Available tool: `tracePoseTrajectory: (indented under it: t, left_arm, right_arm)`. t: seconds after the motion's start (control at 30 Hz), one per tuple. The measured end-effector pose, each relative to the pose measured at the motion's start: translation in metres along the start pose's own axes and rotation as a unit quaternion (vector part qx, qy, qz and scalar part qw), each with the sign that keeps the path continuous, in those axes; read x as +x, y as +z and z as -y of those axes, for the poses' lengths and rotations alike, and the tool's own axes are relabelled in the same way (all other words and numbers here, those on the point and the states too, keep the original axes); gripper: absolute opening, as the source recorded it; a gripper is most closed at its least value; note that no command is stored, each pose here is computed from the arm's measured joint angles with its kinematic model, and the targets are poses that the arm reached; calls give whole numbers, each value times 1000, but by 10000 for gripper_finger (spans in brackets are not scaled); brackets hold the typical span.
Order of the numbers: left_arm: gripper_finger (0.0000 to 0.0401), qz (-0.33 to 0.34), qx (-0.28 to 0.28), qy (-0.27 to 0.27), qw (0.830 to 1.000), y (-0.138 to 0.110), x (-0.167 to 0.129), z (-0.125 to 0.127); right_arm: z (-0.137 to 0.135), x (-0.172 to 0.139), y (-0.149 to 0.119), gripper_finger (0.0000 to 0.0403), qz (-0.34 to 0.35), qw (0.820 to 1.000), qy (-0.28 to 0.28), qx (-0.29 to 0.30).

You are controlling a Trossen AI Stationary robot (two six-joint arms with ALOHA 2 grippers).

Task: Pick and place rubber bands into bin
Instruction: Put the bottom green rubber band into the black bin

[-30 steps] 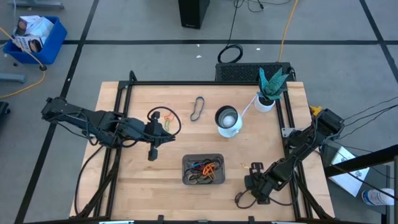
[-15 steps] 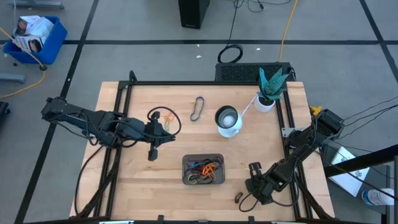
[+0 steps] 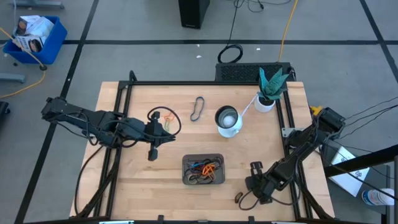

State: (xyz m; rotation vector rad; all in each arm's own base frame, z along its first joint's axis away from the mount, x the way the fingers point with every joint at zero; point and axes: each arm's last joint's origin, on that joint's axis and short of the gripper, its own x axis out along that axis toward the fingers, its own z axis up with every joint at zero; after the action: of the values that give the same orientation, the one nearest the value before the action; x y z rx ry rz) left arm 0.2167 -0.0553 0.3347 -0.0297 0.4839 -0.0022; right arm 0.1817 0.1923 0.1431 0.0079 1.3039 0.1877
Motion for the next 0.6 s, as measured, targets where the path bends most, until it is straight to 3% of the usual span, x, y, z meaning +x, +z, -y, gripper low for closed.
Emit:
tracePoseTrajectory:
  t: [0.4,0.5,0.6]
  left_arm:
    - [42,0,0,0,1000,0,0,0]
    - [42,0,0,0,1000,0,0,0]
    - [42,0,0,0,1000,0,0,0]
  right_arm:
    - [7,-45,5,0,101,994,6,38]
    - [7,-48,4,0,85,995,32,35]
    - [5,-48,-1,0,28,995,77,50]
